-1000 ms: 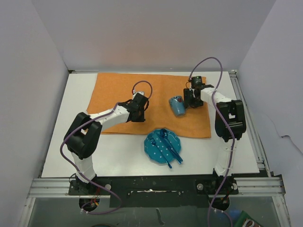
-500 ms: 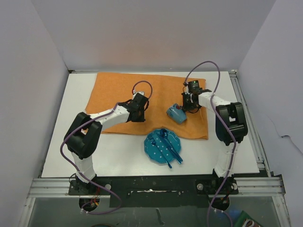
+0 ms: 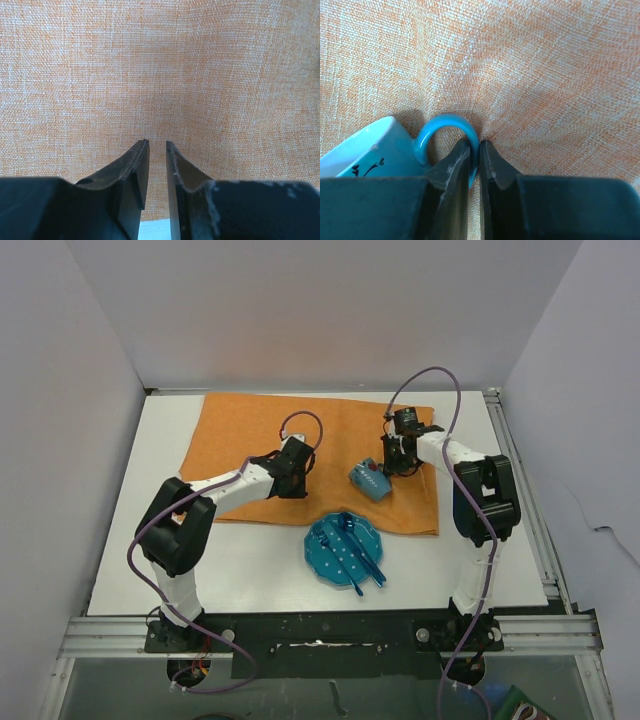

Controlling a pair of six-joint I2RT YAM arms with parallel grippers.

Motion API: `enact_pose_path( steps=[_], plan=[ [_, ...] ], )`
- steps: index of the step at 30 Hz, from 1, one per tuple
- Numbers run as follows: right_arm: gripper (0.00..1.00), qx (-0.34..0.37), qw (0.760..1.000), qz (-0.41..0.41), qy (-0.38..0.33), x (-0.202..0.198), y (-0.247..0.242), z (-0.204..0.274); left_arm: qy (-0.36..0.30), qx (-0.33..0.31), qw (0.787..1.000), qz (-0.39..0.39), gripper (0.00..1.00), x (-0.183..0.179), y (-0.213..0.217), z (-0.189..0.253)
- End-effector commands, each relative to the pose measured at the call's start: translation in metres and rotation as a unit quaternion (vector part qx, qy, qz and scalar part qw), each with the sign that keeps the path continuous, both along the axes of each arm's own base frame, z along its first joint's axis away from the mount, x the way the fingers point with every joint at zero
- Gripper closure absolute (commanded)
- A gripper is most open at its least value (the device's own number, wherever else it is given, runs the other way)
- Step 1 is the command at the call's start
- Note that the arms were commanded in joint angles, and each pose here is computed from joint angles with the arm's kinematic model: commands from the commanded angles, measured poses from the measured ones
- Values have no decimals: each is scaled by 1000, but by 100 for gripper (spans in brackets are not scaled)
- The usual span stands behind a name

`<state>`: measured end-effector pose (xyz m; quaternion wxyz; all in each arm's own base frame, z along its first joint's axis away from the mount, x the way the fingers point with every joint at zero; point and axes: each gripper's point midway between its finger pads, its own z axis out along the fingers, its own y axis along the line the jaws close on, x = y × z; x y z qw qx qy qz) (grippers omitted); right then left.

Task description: Set the dinner table for one person

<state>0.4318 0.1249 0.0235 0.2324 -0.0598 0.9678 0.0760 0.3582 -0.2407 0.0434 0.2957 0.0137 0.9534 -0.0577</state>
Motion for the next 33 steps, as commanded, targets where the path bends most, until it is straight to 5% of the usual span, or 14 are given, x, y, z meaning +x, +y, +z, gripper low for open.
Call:
enact_pose_path(
  steps=[1,18,29,33],
  plan=[
    [100,-11,998,18,-62,27,5,43,-19,-23,1000,-8,80,9,-16,11],
    [100,-33,992,20,-123,92,-12,82,-18,-18,1000,-8,80,8,-16,11],
    [99,-19,994,35,-98,82,-8,63,-15,-15,1000,-8,80,8,-17,7],
    [54,-22,995,49,-89,82,-7,59,-14,-19,1000,-10,81,8,-18,7]
  ],
)
